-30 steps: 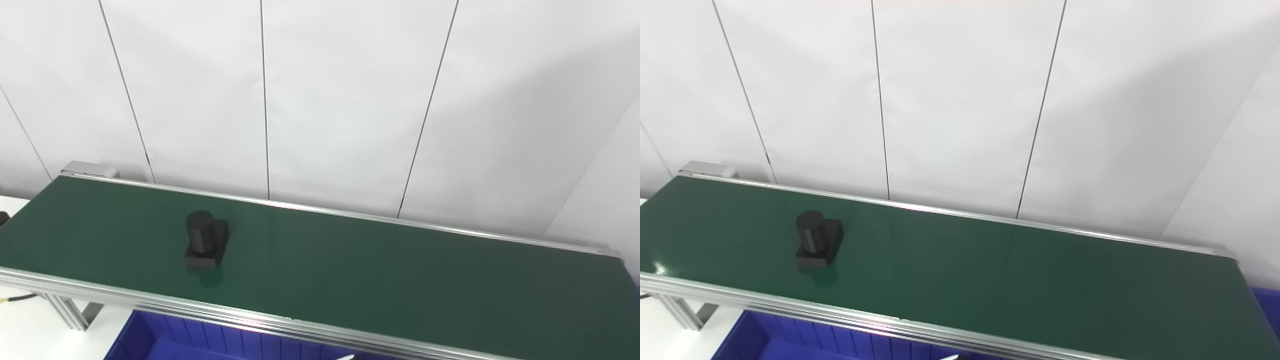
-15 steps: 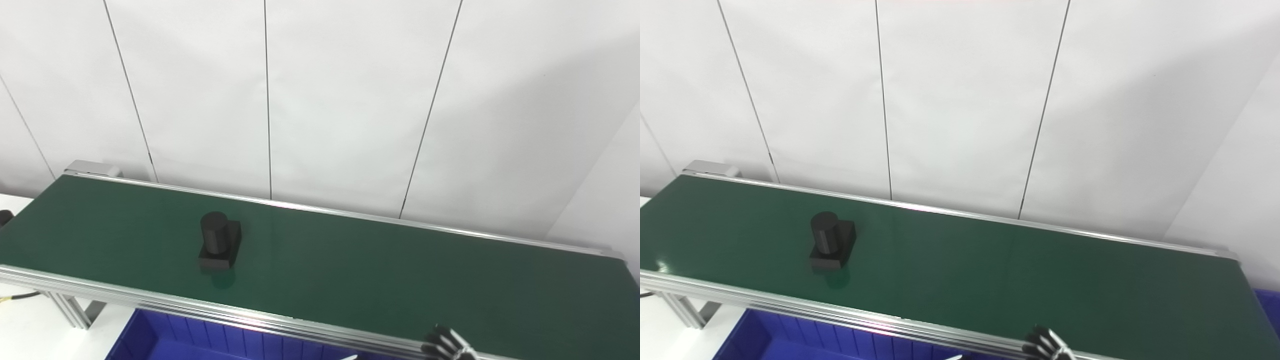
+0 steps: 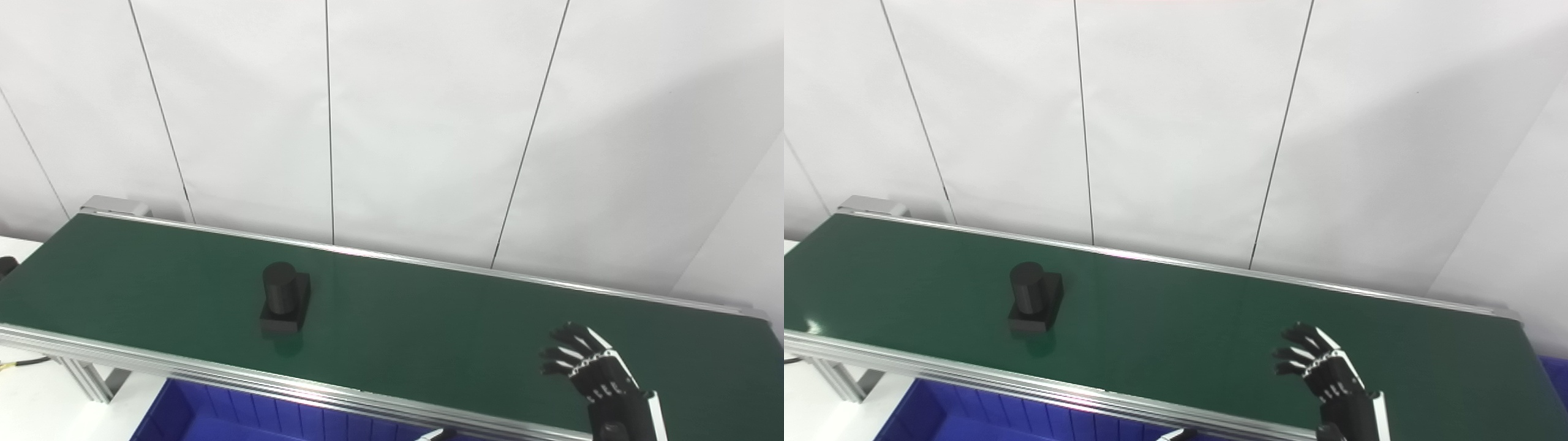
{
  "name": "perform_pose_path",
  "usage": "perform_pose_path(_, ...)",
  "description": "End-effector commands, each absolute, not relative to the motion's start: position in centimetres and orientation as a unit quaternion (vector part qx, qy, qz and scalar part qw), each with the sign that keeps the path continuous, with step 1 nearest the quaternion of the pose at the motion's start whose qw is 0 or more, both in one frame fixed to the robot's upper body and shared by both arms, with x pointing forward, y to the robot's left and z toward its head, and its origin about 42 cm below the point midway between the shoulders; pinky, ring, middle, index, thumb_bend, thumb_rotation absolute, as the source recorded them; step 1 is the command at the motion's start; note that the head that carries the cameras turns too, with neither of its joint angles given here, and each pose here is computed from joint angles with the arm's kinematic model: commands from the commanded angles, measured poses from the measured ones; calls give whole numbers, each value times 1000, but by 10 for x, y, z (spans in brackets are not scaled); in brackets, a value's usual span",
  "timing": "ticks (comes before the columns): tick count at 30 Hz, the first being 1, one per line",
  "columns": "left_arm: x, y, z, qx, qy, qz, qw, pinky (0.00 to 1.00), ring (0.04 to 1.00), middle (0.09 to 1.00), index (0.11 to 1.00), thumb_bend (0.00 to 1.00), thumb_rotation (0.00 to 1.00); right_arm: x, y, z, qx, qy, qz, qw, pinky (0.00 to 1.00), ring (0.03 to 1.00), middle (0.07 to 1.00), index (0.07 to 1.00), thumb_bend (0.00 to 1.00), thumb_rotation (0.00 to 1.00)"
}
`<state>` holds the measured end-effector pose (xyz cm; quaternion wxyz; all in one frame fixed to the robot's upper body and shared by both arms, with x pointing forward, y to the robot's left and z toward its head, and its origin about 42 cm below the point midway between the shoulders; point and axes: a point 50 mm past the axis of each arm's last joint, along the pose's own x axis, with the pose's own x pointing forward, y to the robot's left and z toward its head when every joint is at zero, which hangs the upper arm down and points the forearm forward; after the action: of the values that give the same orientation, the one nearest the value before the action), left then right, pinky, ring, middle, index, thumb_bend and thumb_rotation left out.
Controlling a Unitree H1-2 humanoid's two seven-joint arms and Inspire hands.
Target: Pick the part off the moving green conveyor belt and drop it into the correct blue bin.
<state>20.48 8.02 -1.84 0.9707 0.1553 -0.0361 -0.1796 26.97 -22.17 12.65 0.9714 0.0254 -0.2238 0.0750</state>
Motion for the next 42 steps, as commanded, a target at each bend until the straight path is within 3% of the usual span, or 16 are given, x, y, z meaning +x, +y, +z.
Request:
perform_pose_path(1,215,67,-2,135,-82,-178,971,843,867,886,859,902,851,282,-221,141,23,-263,90,960,607,694,790,809,959,719)
perform_pose_path(10,213,65,-1,129,-78,-180,972,844,864,885,861,911,850,313,-218,152,-10,-273,101,957,625,731,793,796,927,656)
perform_pose_path(17,210,68,3,115,-78,-175,975,847,868,886,861,917,836,324,-205,162,-34,-286,113,951,675,765,847,822,879,613)
perform_pose_path(24,203,64,8,106,-85,-185,973,860,877,894,869,926,836,338,-210,161,-57,-278,90,955,656,763,857,821,822,567)
perform_pose_path(31,205,68,7,109,-84,-187,973,860,876,894,874,927,850,353,-188,152,-83,-255,50,962,636,754,910,879,779,511)
perform_pose_path(35,202,67,11,102,-88,-187,973,858,875,893,871,919,842,365,-178,158,-132,-253,73,956,612,747,922,884,766,489)
perform_pose_path(38,200,64,11,98,-88,-184,974,854,870,887,864,937,830,375,-177,161,-180,-255,93,945,586,720,902,859,791,339)
perform_pose_path(42,198,62,12,97,-90,-190,973,867,876,894,866,932,835,387,-173,162,-198,-254,106,941,564,697,873,834,829,300)
